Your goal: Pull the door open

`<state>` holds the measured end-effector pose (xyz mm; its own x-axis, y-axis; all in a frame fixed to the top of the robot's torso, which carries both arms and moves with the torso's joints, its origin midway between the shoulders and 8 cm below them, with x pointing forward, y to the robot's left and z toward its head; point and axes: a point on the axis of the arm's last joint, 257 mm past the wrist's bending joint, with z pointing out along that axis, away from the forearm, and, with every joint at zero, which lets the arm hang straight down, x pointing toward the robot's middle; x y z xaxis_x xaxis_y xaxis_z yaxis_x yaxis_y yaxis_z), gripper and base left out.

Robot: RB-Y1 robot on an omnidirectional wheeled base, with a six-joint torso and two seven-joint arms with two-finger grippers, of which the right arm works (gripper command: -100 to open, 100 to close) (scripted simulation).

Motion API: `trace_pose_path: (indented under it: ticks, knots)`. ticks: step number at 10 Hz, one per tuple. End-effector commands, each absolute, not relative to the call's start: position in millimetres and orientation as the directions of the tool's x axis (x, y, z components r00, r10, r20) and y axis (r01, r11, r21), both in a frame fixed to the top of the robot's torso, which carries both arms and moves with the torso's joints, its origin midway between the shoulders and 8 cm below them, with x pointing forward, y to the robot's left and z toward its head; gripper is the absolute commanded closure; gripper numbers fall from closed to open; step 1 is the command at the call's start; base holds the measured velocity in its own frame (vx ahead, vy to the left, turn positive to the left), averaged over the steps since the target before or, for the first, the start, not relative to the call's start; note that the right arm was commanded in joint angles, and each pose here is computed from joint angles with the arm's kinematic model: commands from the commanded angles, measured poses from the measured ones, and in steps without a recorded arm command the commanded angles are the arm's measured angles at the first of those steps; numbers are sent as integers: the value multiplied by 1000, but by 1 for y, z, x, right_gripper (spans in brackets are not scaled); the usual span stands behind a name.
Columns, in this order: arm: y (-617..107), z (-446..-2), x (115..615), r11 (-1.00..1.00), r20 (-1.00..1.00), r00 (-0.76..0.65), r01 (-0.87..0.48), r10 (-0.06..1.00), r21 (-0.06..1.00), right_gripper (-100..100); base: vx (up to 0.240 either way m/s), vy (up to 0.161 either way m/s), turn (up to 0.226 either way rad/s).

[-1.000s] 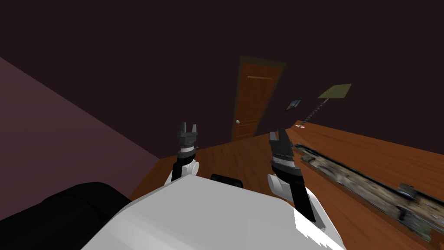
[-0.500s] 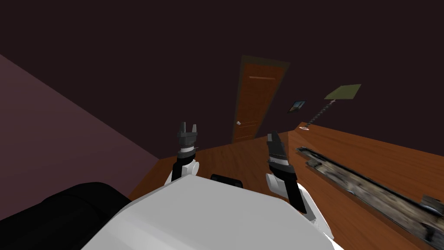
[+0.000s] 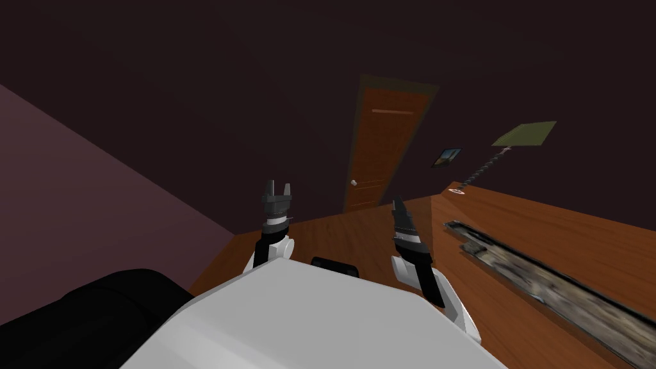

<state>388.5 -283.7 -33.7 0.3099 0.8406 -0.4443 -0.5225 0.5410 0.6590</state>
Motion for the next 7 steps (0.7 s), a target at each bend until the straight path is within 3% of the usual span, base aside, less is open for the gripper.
trace_pose_path:
  ticks: [1,7]
  knots:
    - [-285,-44,393,569,-473,317,-502,822,652,-100,79,-26,47]
    - [-291,-85,410,666,-579,332,-421,745,616,-100,96,-33,47]
